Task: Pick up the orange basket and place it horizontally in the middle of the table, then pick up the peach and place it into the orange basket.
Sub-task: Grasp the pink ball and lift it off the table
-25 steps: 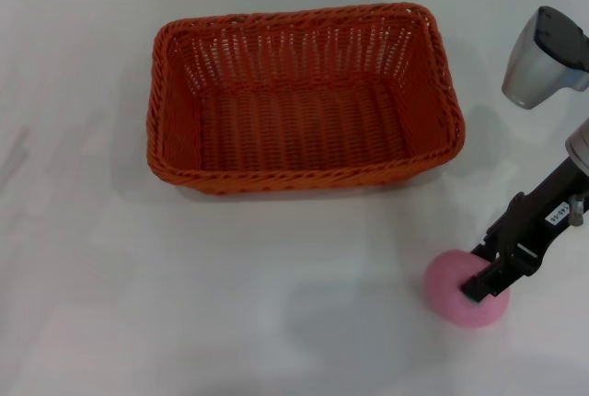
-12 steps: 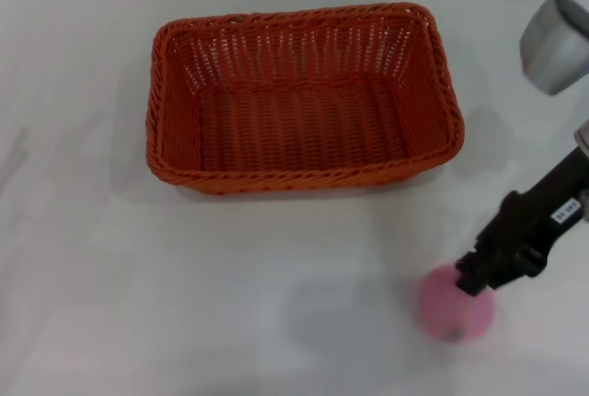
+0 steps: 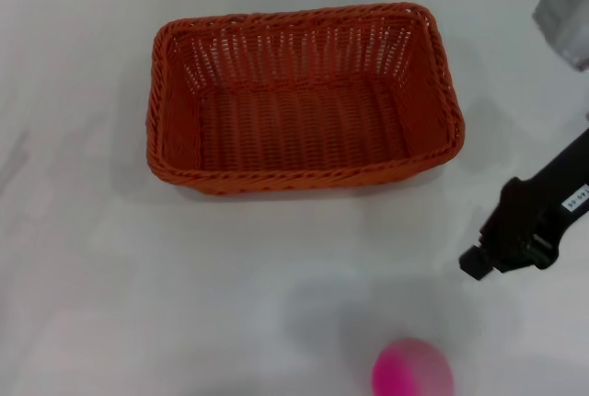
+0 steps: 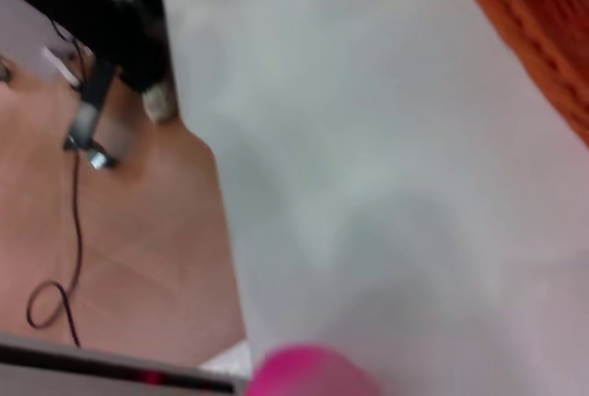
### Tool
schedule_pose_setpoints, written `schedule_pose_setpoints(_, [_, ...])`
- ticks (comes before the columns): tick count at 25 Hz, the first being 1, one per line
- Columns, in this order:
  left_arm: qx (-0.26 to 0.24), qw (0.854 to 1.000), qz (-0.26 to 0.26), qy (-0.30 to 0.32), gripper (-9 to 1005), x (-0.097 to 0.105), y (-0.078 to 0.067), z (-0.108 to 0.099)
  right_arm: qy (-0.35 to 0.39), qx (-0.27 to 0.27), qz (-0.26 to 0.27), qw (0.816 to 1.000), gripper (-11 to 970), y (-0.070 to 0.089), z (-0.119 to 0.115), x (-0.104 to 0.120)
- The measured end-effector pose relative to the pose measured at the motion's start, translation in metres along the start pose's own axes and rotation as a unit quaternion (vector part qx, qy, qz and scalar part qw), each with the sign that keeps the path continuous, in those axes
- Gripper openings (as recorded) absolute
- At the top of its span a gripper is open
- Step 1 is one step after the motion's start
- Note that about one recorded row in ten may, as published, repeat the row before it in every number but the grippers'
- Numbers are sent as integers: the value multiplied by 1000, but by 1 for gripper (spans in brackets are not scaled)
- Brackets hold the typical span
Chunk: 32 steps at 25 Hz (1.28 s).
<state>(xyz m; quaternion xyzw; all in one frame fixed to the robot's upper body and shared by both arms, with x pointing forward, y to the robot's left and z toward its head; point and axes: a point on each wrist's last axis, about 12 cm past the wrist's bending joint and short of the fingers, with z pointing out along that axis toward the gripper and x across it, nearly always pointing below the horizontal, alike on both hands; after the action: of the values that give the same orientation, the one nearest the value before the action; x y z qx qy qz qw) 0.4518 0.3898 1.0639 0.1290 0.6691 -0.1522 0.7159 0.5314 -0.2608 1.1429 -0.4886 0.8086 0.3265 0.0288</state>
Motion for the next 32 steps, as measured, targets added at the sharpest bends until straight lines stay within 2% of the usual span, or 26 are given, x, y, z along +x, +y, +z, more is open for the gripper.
schedule_pose_setpoints(1, [0, 1000, 0, 0, 801, 0, 0, 0, 7, 3, 7, 1000, 2, -1, 1, 1])
schedule_pose_setpoints(6, [-1, 1000, 0, 0, 802, 0, 0, 0, 21, 1, 41, 999, 11, 0, 3, 1])
schedule_pose_setpoints(12, [-3, 1000, 2, 1, 802, 0, 1, 1, 31, -16, 44, 998, 126, 5, 11, -7])
schedule_pose_setpoints(17, [-2, 1000, 3, 0, 801, -1, 1, 3, 30, -36, 46, 998, 316, 4, 15, -14])
schedule_pose_setpoints(22, [-1, 1000, 4, 0, 799, -1, 1, 3, 43, -50, 55, 996, 312, 3, 25, -17])
schedule_pose_setpoints(32, [1, 1000, 7, -1, 795, -2, 2, 5, 79, -25, 82, 993, 312, -7, 29, -16])
